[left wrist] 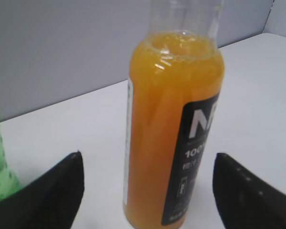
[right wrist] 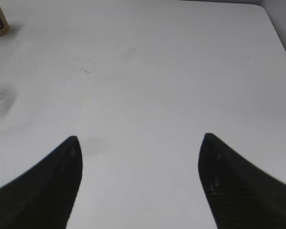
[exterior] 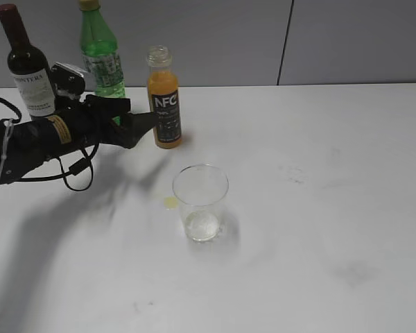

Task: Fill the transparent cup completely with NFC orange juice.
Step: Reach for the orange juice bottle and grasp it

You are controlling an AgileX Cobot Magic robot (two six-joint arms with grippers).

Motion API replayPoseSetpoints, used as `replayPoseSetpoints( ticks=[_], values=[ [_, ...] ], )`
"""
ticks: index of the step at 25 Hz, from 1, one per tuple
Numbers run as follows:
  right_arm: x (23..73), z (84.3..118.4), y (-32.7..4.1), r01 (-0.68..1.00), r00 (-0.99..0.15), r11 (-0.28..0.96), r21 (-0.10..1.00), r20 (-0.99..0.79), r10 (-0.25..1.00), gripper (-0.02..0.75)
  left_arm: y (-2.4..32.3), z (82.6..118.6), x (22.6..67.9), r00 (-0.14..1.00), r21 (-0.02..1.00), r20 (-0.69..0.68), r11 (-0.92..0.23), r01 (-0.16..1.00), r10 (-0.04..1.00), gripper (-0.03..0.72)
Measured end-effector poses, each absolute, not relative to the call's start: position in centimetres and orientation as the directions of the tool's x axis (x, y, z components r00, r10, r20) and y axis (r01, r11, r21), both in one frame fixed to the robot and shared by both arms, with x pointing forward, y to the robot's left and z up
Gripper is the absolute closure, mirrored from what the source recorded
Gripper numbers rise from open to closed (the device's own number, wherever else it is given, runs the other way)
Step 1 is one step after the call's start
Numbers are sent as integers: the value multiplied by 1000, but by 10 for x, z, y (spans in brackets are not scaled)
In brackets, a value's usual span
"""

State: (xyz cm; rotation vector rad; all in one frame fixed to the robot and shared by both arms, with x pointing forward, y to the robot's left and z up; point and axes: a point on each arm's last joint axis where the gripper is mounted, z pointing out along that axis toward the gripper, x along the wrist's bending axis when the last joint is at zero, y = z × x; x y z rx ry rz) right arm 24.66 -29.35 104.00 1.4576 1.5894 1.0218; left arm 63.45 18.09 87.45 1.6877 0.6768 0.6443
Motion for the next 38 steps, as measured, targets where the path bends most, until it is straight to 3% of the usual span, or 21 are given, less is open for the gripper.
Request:
replayPoseSetpoints(
  ticks=[19,31,38],
  values=[
    [247,1040,-293,410,-83,38,911,-5,997,150,146,847,666,683,983,98,-178,48,724,42],
    [247,1040,-293,410,-84,38,912,-4,996,150,136,842,675,643,981,74,-171,90,762,47],
    [247,1040,-293,410,-84,38,912,-4,996,150,136,842,675,638,981,70,-170,97,767,187]
  ],
)
